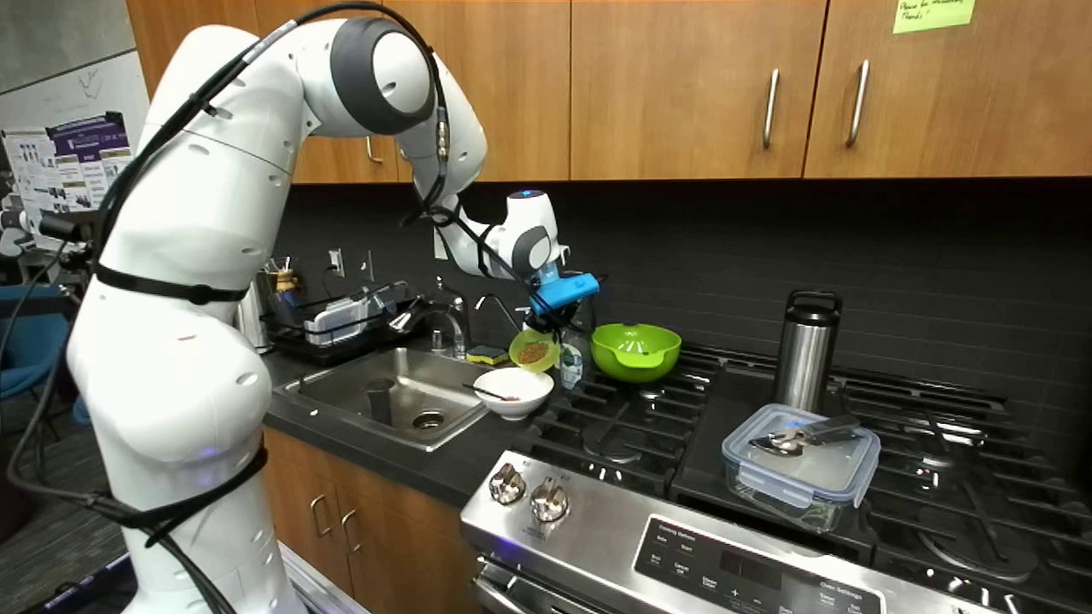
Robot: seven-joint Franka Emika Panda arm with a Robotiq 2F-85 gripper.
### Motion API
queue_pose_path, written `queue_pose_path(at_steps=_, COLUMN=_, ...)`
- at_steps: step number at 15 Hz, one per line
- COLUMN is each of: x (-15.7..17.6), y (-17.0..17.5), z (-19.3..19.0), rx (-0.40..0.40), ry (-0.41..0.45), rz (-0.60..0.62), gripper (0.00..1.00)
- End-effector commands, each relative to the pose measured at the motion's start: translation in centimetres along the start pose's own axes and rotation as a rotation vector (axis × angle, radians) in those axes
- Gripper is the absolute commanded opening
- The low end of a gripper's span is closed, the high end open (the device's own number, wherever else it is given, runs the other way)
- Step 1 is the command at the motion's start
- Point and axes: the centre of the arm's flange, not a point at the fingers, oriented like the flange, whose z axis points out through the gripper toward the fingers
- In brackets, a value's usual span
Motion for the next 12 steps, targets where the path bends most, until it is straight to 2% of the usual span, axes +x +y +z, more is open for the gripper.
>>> queue_pose_path(at_steps=1, x=-1.2, y=-0.5, z=-2.1, rx=-0.024, ry=0.058, rz=-0.01, gripper=0.01)
queue_pose_path(at_steps=12, x=-3.7, y=-2.0, z=-3.5, rx=-0.053, ry=0.137, rz=-0.021, gripper=0.01)
